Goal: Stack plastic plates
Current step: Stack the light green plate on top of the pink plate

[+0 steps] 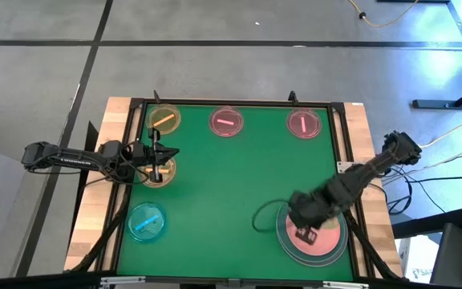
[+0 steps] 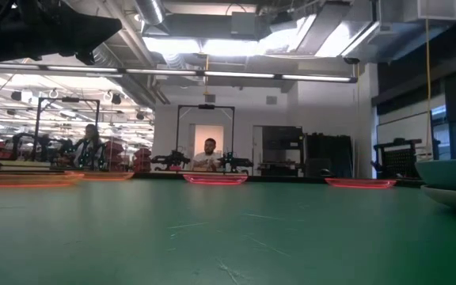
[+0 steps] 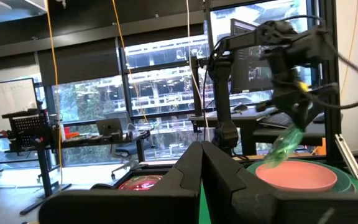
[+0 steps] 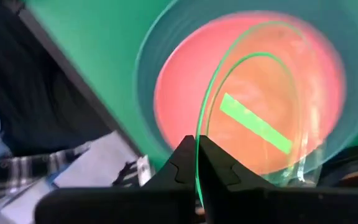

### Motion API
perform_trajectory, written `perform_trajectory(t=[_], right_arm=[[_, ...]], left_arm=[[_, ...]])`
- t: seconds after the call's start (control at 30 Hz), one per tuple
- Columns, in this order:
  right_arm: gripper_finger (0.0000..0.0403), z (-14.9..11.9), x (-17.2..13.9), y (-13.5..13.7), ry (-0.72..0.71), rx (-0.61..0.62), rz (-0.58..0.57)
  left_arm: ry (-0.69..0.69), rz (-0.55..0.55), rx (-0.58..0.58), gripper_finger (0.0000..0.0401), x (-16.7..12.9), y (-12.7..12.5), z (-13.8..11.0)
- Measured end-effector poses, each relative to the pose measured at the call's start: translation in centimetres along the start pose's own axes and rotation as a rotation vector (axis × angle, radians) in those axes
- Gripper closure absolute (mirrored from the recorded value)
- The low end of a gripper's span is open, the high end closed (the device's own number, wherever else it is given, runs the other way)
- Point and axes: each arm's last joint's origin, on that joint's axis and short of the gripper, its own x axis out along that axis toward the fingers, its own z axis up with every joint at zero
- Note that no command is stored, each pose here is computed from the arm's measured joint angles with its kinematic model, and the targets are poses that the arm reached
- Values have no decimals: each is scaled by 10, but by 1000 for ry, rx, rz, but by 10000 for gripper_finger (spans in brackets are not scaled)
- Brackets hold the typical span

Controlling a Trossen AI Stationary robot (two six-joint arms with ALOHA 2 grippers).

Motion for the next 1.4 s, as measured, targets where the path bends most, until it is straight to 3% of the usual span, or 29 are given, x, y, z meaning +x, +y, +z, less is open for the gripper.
perform_trajectory(t=[0.13, 0.27, 0.67, 1.13, 1.23, 1.4], right_arm=[[398, -15, 9, 14, -48, -36, 23], [398, -14, 19, 20, -162, -57, -36], [397, 4, 83, 16, 58, -110, -91], [396, 5, 105, 5, 105, -88, -112], [379, 5, 105, 5, 105, -87, -111], [313, 5, 105, 5, 105, -87, -112]], left_arm=[[0, 0, 0, 398, 0, 0, 0], [1, 0, -1, 398, 0, 0, 0], [1, 0, 0, 398, 0, 0, 0], [1, 0, 0, 398, 0, 0, 0], [1, 0, -1, 398, 0, 0, 0], [1, 0, -1, 398, 0, 0, 0]])
